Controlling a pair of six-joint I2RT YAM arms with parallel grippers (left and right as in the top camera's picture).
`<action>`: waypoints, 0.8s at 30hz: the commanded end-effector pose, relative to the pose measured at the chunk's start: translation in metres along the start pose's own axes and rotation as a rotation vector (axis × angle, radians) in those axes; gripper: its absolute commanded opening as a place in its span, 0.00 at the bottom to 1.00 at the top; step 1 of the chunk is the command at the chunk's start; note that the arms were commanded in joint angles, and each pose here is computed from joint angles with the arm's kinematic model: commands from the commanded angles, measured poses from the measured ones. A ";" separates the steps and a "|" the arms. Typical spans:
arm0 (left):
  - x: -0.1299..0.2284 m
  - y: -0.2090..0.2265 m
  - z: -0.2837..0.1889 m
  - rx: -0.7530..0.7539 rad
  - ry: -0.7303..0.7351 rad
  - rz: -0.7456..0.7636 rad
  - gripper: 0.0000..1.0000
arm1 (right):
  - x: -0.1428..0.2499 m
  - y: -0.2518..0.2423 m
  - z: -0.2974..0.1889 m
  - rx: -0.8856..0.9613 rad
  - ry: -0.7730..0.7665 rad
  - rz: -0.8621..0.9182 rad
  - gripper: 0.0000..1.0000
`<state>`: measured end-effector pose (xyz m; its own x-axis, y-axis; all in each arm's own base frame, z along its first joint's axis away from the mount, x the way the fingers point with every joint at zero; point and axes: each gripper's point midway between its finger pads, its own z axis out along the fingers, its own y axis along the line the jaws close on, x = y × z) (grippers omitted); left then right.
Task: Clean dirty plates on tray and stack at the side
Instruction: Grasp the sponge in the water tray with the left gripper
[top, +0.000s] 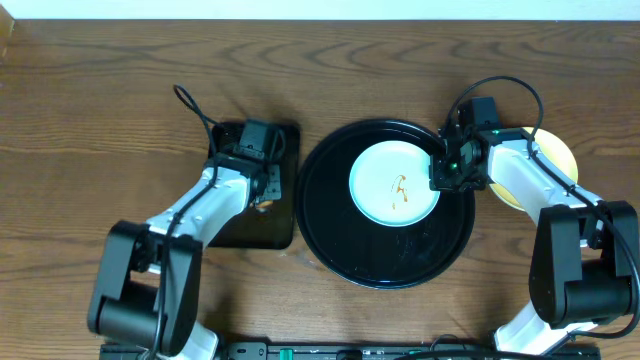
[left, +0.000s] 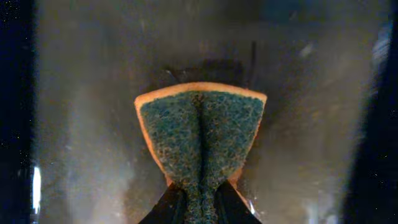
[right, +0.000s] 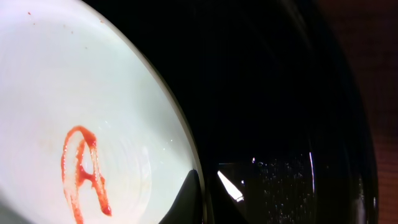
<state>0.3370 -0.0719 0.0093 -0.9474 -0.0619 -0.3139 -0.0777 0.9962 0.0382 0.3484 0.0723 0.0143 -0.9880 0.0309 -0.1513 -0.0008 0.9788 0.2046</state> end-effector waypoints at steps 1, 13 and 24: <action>0.005 0.005 0.008 -0.022 0.022 -0.017 0.14 | 0.005 -0.003 0.003 0.023 0.013 -0.019 0.01; -0.039 -0.014 -0.059 0.136 -0.173 -0.004 0.08 | 0.005 -0.002 0.003 0.023 0.013 -0.027 0.01; -0.077 -0.005 -0.133 0.192 -0.432 -0.008 0.08 | 0.005 -0.003 0.003 0.023 0.013 -0.038 0.01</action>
<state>0.3603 -0.0787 0.1289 -0.7850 -0.0983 -0.6117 -0.0277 0.9919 -0.1239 0.3479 0.0720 0.0141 -0.9882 0.0178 -0.1520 -0.0133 0.9795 0.2009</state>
